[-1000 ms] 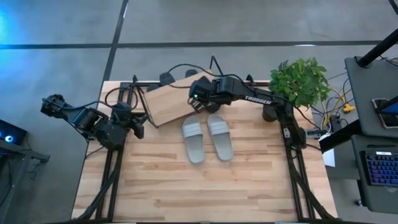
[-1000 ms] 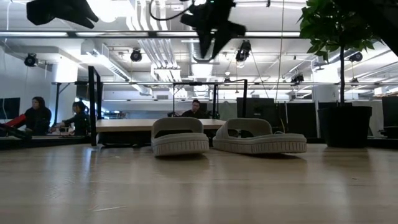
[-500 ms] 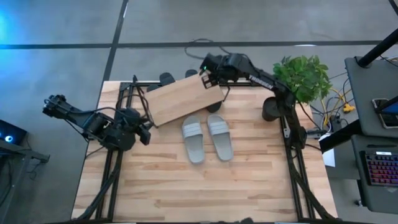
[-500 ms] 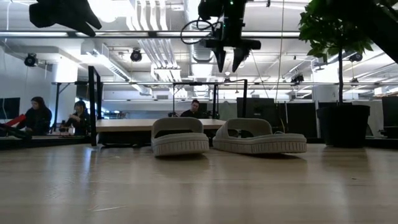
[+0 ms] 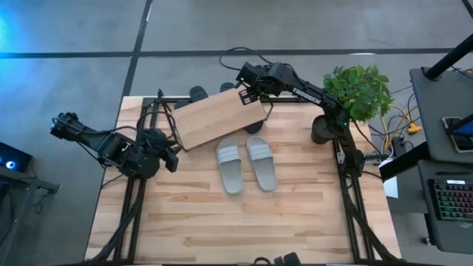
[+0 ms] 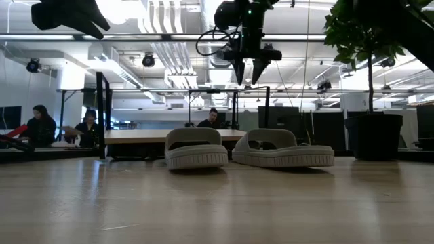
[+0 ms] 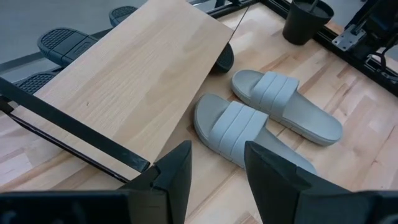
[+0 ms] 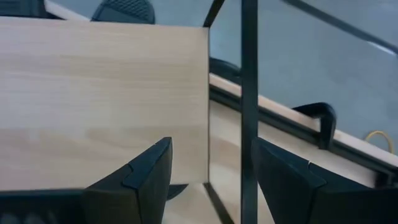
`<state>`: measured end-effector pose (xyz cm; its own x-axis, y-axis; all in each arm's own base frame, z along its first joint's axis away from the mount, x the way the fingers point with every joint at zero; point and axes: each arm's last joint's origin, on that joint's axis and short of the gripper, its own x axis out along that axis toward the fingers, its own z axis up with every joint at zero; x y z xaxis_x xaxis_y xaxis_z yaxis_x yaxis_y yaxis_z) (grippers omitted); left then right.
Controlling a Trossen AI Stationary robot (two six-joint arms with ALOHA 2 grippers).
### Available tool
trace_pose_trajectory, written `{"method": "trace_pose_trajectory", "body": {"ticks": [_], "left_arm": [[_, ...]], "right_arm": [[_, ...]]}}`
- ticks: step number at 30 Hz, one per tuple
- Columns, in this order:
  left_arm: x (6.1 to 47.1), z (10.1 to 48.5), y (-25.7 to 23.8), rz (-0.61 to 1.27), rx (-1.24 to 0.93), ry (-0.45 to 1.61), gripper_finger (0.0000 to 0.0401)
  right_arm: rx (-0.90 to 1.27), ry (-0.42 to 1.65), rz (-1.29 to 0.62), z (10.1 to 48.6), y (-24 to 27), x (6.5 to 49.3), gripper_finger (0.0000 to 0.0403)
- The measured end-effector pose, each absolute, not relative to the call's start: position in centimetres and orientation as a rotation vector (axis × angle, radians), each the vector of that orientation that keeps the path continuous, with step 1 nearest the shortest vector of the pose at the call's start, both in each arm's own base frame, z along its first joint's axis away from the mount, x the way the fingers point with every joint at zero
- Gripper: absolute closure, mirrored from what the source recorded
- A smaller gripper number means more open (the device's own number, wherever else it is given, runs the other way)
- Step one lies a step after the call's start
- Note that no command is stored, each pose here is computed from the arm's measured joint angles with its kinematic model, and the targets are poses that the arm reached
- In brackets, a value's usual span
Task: Pick and place slides into the shelf
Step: Move the shelf to the bottom right of the table
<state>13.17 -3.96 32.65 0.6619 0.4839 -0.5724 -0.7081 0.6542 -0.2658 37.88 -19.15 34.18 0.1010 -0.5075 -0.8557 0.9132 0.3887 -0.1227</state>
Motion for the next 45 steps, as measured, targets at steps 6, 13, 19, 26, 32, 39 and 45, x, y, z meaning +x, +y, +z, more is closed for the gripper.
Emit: {"method": "trace_pose_trajectory", "body": {"ticks": [6,13,19,26,32,39,45], "left_arm": [[13.2,32.6,-4.0,0.708,-0.501,0.483,0.0268],[13.2,32.6,-3.9,0.709,-0.501,0.483,0.0268],[13.2,32.6,-3.9,0.713,-0.495,0.482,0.0268],[13.2,32.6,-3.9,0.716,-0.485,0.479,0.0268],[13.2,32.5,-3.9,0.717,-0.484,0.480,0.0268],[13.2,32.5,-3.9,0.714,-0.468,0.485,0.0268],[13.2,32.5,-3.9,0.713,-0.456,0.489,0.0268]], "right_arm": [[0.477,1.031,-1.148,32.8,-19.8,38.3,0.0190],[0.409,1.018,-1.226,33.1,-19.8,37.9,0.0190],[0.421,1.028,-1.202,33.5,-20.4,37.4,0.0191],[0.455,1.113,-1.190,31.4,-21.4,37.1,0.0192],[0.442,1.147,-1.173,30.8,-21.1,37.2,0.0234],[0.427,1.166,-1.157,30.9,-20.2,37.5,0.0345],[0.416,1.187,-1.160,30.9,-19.2,37.7,0.0377]]}}
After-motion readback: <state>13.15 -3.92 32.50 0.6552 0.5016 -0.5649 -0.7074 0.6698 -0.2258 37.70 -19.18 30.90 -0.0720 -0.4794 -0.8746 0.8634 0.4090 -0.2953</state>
